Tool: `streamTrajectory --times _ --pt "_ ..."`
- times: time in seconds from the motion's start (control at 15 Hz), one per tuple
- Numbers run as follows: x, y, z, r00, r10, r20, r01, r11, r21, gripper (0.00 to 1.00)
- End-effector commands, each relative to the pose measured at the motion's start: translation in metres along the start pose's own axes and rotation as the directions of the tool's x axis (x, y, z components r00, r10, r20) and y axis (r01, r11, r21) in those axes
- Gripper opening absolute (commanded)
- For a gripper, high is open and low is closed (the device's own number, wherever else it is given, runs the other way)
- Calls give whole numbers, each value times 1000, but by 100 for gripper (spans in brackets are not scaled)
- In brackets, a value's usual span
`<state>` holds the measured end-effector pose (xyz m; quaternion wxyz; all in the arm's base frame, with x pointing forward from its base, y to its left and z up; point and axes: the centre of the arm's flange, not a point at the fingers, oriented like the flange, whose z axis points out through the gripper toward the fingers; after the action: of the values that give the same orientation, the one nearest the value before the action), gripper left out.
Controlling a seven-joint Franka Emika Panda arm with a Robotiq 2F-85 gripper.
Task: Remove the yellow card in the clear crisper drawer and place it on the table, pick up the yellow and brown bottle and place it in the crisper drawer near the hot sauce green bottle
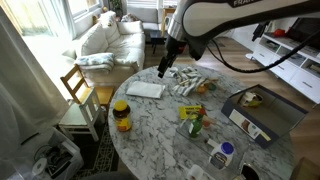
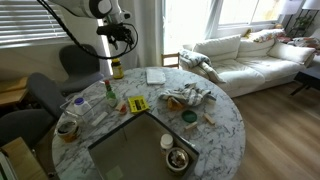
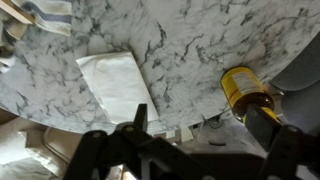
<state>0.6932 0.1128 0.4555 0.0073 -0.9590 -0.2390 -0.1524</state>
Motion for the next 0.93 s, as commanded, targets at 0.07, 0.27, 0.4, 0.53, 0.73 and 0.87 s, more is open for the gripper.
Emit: streamTrajectory --times 0.07,0.27,0.4,0.53,0.73,0.87 --pt "40 -11 68 973 -205 -108 216 972 93 100" --pt "58 -21 98 930 -310 -196 340 930 142 100" --pt "65 -28 117 898 -359 -254 409 894 184 100" --pt "76 -38 129 865 -385 -321 464 858 220 100" --pt "86 -48 147 830 -414 -374 524 808 268 100" --pt "89 -53 158 814 -434 -385 555 778 296 100"
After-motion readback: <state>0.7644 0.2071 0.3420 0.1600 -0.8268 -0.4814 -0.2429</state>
